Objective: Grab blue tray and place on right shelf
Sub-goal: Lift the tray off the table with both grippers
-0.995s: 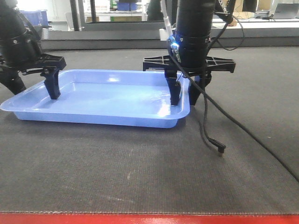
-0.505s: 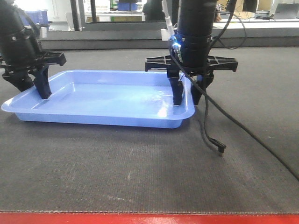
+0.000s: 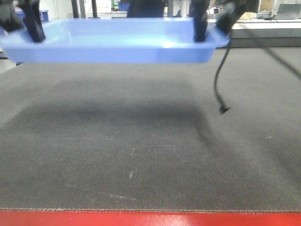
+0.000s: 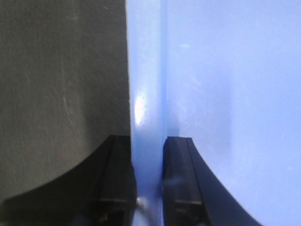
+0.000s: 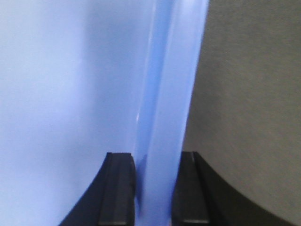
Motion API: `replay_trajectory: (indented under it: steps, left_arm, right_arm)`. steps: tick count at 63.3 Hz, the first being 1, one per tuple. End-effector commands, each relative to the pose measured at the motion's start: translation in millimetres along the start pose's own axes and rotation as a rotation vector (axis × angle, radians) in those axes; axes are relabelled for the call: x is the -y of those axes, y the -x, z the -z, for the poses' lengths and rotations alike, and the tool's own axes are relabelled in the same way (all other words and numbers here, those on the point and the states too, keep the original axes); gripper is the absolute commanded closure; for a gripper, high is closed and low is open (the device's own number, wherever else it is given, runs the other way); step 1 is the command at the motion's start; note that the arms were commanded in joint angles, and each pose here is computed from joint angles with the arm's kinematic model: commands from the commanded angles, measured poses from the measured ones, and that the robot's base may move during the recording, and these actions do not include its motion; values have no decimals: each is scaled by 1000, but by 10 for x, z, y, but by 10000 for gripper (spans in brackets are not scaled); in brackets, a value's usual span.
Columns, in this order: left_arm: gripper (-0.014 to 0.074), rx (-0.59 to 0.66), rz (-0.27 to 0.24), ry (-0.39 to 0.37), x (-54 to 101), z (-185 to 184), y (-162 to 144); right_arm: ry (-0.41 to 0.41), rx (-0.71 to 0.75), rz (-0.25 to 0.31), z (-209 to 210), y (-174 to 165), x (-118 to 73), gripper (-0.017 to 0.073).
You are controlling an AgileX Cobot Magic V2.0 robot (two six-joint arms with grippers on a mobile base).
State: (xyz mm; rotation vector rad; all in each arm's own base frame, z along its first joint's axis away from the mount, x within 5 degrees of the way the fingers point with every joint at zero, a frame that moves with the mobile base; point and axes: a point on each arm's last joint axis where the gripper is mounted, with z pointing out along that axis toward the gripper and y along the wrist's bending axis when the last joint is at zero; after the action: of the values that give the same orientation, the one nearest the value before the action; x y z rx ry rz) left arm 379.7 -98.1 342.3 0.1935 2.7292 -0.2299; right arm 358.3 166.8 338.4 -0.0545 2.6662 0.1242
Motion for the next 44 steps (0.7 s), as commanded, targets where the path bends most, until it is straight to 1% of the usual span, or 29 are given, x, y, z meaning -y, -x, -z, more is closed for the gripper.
replay_trajectory:
  steps: [1,8,11,20,24,31,38,44]
  left_arm:
    - [635,56,-36,23,137,418,-103]
    - [635,64,-47,48,278,509,-213]
    - [635,58,-41,56,336,509,-265]
    - [635,-11,-47,66,496,373,-452]
    - [634,-37,-40,68,529,316,-515]
    - [634,-88,-56,50,613,220,-630]
    - [634,-85,-71,27,713,272,-708]
    - [635,-72,-112,19,830,406,-801]
  right_arm:
    - [-20,110,73,463,-54,151,536]
    - [-22,102,82,576,-224,235,536]
    - [-26,90,84,580,-303,267,536]
    - [-35,66,92,584,-517,356,536]
    - [-40,50,96,562,-616,393,536]
    - [-49,25,100,553,-770,455,536]
    - [-46,34,101,641,-864,505,536]
    - [-39,63,102,823,-916,551,536]
